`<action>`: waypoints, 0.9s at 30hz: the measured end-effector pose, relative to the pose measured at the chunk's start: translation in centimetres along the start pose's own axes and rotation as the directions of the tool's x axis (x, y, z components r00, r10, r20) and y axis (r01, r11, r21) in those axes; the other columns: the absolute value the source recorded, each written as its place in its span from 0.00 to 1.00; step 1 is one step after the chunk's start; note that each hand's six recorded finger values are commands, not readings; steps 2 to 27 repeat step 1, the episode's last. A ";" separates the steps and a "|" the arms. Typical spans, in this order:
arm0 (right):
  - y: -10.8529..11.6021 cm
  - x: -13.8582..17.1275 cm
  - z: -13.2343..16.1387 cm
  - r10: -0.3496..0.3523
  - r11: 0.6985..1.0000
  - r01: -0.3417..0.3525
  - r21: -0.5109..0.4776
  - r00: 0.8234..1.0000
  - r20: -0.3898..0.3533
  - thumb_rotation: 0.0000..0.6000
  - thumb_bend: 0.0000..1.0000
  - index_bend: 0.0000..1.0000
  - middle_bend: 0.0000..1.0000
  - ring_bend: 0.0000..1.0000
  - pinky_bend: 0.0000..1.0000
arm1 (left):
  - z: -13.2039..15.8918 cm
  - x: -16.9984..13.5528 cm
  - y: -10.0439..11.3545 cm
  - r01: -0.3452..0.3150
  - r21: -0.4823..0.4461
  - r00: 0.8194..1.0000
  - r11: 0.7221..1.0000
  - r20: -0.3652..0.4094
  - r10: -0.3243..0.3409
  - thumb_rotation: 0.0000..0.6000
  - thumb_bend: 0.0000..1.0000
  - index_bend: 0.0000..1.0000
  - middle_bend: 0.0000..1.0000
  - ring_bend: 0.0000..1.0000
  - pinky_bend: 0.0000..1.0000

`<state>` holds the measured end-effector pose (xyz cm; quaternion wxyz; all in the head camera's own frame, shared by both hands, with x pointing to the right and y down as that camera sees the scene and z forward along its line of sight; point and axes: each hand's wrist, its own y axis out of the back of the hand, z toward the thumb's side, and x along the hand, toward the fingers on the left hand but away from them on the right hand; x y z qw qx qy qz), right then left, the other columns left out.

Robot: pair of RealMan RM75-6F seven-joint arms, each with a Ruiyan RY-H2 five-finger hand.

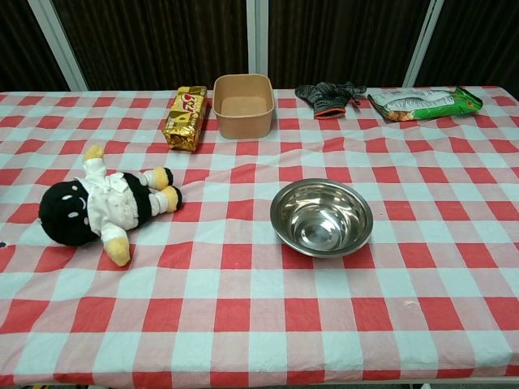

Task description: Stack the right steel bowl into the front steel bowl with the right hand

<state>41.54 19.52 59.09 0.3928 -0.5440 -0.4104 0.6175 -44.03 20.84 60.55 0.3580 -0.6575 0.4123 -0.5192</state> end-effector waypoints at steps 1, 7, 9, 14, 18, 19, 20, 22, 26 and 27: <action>0.1 0.3 -0.1 -0.008 1.000 0.008 -0.007 1.000 0.003 1.00 0.00 0.00 0.00 0.00 0.00 | 0.0 0.0 0.0 0.001 0.001 1.000 1.000 0.000 -0.001 1.00 0.05 0.13 0.17 0.09 0.22; 0.1 0.3 -0.1 -0.008 1.000 0.008 -0.007 1.000 0.003 1.00 0.00 0.00 0.00 0.00 0.00 | 0.0 0.0 0.0 0.001 0.001 1.000 1.000 0.000 -0.001 1.00 0.05 0.13 0.17 0.09 0.22; 0.1 0.3 -0.1 -0.008 1.000 0.008 -0.007 1.000 0.003 1.00 0.00 0.00 0.00 0.00 0.00 | 0.0 0.0 0.0 0.001 0.001 1.000 1.000 0.000 -0.001 1.00 0.05 0.13 0.17 0.09 0.22; 0.1 0.3 -0.1 -0.008 1.000 0.008 -0.007 1.000 0.003 1.00 0.00 0.00 0.00 0.00 0.00 | 0.0 0.0 0.0 0.001 0.001 1.000 1.000 0.000 -0.001 1.00 0.05 0.13 0.17 0.09 0.22; 0.1 0.3 -0.1 -0.008 1.000 0.008 -0.007 1.000 0.003 1.00 0.00 0.00 0.00 0.00 0.00 | 0.0 0.0 0.0 0.001 0.001 1.000 1.000 0.000 -0.001 1.00 0.05 0.13 0.17 0.09 0.22; 0.1 0.3 -0.1 -0.008 1.000 0.008 -0.007 1.000 0.003 1.00 0.00 0.00 0.00 0.00 0.00 | 0.0 0.0 0.0 0.001 0.001 1.000 1.000 0.000 -0.001 1.00 0.05 0.13 0.17 0.09 0.22; 0.1 0.3 -0.1 -0.008 1.000 0.008 -0.007 1.000 0.003 1.00 0.00 0.00 0.00 0.00 0.00 | 0.0 0.0 0.0 0.001 0.001 1.000 1.000 0.000 -0.001 1.00 0.05 0.13 0.17 0.09 0.22; 0.1 0.3 -0.1 -0.008 1.000 0.008 -0.007 1.000 0.003 1.00 0.00 0.00 0.00 0.00 0.00 | 0.0 0.0 0.0 0.001 0.001 1.000 1.000 0.000 -0.001 1.00 0.05 0.13 0.17 0.09 0.22; 0.1 0.3 -0.1 -0.008 1.000 0.008 -0.007 1.000 0.003 1.00 0.00 0.00 0.00 0.00 0.00 | 0.0 0.0 0.0 0.001 0.001 1.000 1.000 0.000 -0.001 1.00 0.05 0.13 0.17 0.09 0.22; 0.1 0.3 -0.1 -0.008 1.000 0.008 -0.007 1.000 0.003 1.00 0.00 0.00 0.00 0.00 0.00 | 0.0 0.0 0.0 0.001 0.001 1.000 1.000 0.000 -0.001 1.00 0.05 0.13 0.17 0.09 0.22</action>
